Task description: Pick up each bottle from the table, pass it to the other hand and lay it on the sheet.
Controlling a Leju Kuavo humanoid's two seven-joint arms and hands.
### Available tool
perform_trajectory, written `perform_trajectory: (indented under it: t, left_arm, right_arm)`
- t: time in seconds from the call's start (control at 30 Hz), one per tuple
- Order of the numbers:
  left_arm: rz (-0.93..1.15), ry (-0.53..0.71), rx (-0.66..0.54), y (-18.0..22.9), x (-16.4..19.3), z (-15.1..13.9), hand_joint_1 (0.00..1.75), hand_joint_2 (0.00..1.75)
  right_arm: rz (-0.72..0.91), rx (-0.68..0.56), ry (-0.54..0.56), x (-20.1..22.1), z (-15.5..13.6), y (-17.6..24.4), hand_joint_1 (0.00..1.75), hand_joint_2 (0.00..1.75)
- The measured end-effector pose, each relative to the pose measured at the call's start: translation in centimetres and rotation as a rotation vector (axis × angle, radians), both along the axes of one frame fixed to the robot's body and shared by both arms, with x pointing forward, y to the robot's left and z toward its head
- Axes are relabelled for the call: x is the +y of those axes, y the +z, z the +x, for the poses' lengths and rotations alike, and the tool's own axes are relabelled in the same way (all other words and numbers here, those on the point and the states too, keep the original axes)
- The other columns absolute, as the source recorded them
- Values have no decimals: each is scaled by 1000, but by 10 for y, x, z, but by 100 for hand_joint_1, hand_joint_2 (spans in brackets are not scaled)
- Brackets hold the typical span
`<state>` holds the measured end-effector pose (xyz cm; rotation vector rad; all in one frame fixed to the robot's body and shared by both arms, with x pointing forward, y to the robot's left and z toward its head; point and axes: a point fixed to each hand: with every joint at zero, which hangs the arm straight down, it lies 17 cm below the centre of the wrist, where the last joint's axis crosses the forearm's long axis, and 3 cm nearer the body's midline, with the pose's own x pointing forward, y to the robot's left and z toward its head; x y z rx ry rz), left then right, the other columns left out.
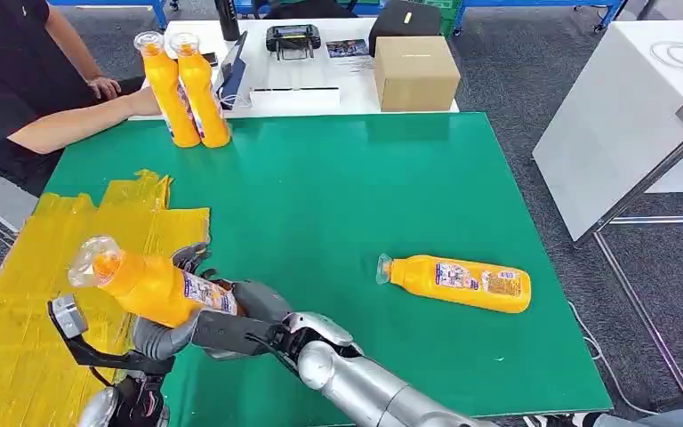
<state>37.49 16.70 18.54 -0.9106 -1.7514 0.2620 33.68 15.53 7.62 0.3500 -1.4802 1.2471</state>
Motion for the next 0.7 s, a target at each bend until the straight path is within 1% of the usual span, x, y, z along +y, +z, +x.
perform_trajectory:
  t: [0.53,0.57,0.6,0.63,0.7]
  left_arm:
    - [1,6,-5,0,2,0,175,175]
    - [1,7,-7,1,2,0,175,175]
    - [4,8,-10,1,2,0,175,175]
    - [11,10,-14,2,1,0,175,175]
    - [31,19,-27,3,1,1,175,175]
  right_arm:
    - [3,0,-2,0,0,-2,175,175]
    - [5,-2,-4,0,0,-1,117,175]
    - [6,-5,-6,0,1,-1,10,175]
    - [6,-9,-11,-1,1,-2,0,175]
    - [7,-24,-29,-2,3,-2,0,175]
